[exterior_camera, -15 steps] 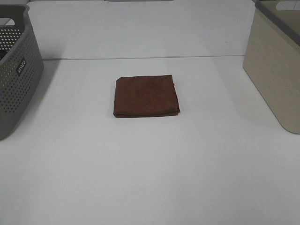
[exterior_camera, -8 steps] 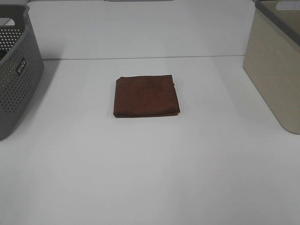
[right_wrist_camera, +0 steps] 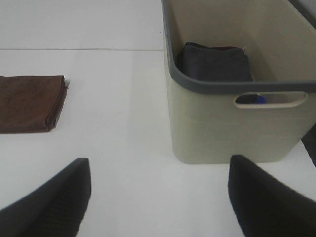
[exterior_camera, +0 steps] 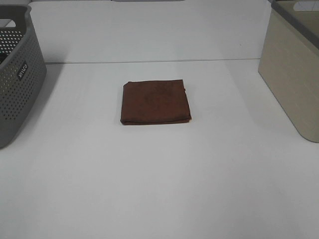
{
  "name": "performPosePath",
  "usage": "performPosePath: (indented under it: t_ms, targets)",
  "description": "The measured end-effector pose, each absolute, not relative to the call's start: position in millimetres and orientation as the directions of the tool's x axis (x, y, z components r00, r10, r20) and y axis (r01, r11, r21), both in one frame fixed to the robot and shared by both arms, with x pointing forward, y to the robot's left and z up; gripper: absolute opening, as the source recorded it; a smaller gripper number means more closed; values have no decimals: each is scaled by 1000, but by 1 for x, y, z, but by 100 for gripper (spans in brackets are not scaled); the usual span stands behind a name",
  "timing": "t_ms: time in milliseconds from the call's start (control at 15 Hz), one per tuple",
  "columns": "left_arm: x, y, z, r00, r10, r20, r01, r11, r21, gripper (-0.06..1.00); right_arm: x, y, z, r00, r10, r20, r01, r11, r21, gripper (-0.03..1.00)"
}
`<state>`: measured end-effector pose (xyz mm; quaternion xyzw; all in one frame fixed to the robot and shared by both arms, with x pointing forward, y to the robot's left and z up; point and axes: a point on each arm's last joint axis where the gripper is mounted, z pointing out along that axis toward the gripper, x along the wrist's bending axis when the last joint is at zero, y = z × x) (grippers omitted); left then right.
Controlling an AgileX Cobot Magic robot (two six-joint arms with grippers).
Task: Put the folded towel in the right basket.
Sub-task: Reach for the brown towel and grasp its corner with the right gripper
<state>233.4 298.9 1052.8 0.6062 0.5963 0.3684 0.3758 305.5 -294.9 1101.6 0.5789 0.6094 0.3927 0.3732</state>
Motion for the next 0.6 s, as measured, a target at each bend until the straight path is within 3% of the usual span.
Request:
performPosePath:
  t_ms: [400, 600]
  targets:
    - [233, 299, 1053, 17, 1000, -2, 446, -6, 895, 97, 436, -290, 1154, -49, 999, 2, 513, 24, 858, 73]
    - [233, 299, 1053, 17, 1000, -2, 446, -6, 895, 97, 506, -285, 1156, -72, 997, 16, 596, 30, 802, 73]
